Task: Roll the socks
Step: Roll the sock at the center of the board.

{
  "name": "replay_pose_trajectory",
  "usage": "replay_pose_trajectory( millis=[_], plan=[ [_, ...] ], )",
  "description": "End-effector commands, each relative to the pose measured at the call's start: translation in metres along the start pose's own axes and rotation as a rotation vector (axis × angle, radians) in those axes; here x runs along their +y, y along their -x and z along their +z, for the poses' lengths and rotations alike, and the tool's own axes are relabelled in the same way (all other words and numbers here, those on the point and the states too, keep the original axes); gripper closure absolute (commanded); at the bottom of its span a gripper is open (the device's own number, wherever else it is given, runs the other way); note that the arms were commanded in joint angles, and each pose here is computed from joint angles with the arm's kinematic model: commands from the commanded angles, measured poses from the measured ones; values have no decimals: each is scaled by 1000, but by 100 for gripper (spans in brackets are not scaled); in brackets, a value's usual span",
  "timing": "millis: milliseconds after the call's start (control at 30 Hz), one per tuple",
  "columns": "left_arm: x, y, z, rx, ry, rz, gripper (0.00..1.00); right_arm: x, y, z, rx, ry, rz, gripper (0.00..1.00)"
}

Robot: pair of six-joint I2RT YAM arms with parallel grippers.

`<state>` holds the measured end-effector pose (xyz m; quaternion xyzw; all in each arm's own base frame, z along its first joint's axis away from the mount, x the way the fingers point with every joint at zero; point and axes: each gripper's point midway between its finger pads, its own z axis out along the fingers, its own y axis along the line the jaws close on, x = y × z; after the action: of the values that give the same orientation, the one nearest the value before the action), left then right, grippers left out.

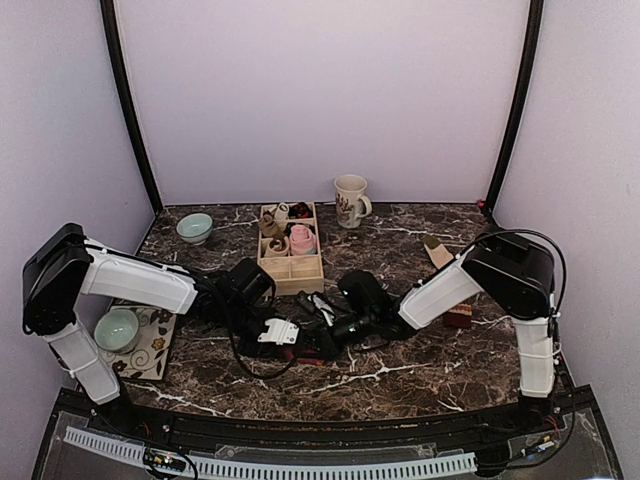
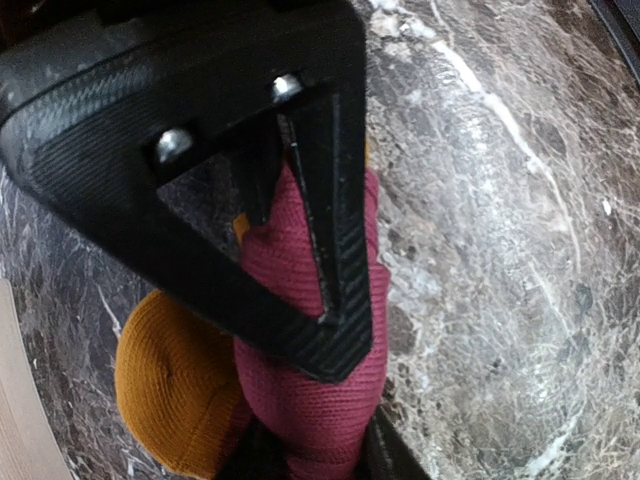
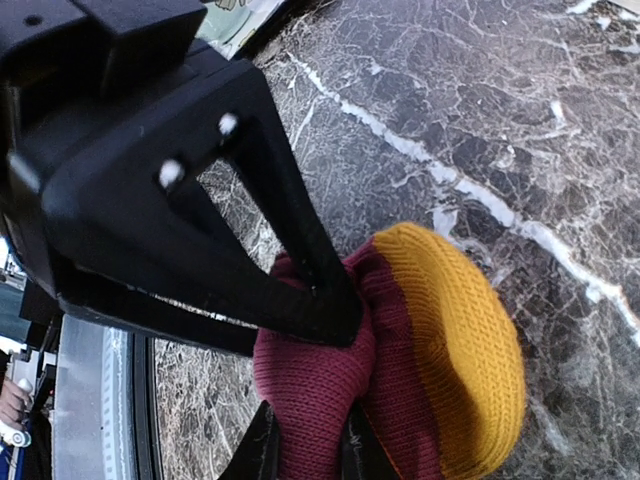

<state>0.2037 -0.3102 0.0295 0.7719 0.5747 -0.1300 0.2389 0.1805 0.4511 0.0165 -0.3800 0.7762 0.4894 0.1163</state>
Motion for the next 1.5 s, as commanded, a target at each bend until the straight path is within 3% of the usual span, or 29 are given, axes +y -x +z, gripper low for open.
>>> replay_pose_trajectory(
  millis=[0, 33, 67, 100, 133, 333, 567, 733, 800, 933, 1067, 1233, 1467],
  plan=[
    [-5, -12, 11, 46, -6, 0, 80, -56, -138, -13, 368, -224, 360, 82],
    [-6, -13, 12, 49, -13, -5, 90, -56, -134, -14, 352, -231, 347, 73],
    [-7, -13, 12, 50, -23, -12, 97, -56, -130, -17, 330, -243, 329, 56],
    [-10, -14, 13, 56, -42, -23, 100, -52, -117, -21, 288, -250, 295, 10],
    [-13, -14, 14, 57, -63, -29, 100, -52, -109, -25, 253, -275, 265, 2],
    [-31, -10, 20, 65, -224, -96, 100, -61, -53, -75, 23, -541, 90, 1],
    [-44, -7, 24, 65, -363, -174, 100, -65, -8, -178, -303, -936, 21, 1],
    [-47, -10, 25, 72, -427, -243, 100, -19, 34, -252, -672, -981, -52, 1],
    [-47, -10, 24, 61, -454, -275, 100, -21, 29, -275, -825, -996, 43, 1],
    [-45, -10, 23, 53, -513, -341, 100, -3, 39, -248, -736, -837, -104, 0],
    [-40, -9, 23, 45, -564, -395, 100, 29, 24, -196, -530, -768, -438, 1],
    [-39, -11, 24, 49, -658, -497, 99, 49, -24, -133, -228, -663, -709, 12],
    [-51, -28, 32, 133, -737, -530, 98, 68, -31, -85, -71, -596, -965, 23]
  ],
)
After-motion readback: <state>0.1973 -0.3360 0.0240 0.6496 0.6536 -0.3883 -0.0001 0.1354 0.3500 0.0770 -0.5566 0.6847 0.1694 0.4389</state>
